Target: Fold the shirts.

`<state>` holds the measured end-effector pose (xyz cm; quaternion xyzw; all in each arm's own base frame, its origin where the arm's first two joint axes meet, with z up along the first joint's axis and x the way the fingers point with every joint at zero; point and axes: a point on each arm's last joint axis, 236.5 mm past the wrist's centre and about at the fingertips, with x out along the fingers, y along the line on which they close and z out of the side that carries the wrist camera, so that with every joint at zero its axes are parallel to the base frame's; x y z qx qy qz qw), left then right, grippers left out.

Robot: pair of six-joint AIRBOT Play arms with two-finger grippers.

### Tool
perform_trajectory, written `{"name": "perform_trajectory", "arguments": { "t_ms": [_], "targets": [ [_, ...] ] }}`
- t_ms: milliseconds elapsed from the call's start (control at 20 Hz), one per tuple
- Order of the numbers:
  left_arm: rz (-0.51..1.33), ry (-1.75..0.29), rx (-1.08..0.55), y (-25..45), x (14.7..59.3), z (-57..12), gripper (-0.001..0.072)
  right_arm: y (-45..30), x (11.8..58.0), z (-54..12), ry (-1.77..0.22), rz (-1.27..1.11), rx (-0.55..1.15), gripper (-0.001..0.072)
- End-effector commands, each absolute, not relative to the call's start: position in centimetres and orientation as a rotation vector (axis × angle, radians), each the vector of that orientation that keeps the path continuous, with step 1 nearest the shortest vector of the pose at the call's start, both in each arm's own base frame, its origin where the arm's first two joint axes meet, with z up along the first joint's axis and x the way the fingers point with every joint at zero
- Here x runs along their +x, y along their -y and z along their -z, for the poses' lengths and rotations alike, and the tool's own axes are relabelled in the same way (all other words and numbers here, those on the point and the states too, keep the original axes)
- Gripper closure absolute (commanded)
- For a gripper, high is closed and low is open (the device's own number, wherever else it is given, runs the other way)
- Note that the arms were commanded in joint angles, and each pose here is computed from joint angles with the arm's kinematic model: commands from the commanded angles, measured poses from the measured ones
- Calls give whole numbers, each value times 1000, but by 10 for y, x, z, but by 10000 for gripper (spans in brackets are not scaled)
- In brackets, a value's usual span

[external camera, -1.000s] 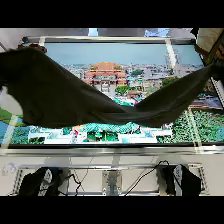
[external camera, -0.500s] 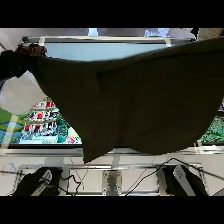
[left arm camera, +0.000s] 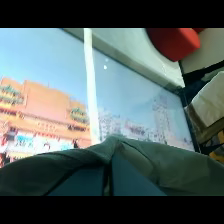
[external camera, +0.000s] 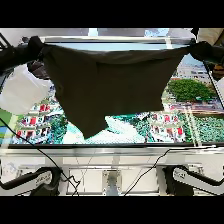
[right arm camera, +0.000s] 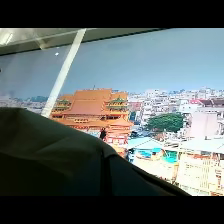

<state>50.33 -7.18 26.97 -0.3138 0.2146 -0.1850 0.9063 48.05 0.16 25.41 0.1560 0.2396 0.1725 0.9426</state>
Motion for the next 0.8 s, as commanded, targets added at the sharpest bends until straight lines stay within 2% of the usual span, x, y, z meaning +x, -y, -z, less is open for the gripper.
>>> {"name": "perform_trajectory", "arguments": {
  "t_ms": [0, 200, 350, 450, 650, 750],
  "targets": [
    [445, -377, -592, 85, 504, -312, 696, 11, 480, -250, -539, -281, 222, 694],
    [530, -317, -408, 105, 460, -374, 697, 18, 449, -304, -466, -230, 90, 694],
    [495, -378, -169, 108, 397, -381, 697, 7, 395, -322, -504, -239, -13, 694],
    [438, -335, -49, 97, 348, -405, 697, 5, 357, -350, -450, -205, -106, 695],
    [382, -42, 30, 88, 234, -488, 697, -13, 250, -428, -214, -106, -232, 695],
    [292, -28, -14, 68, 210, -493, 698, -10, 202, -456, -100, -13, -253, 695]
  ]
}}
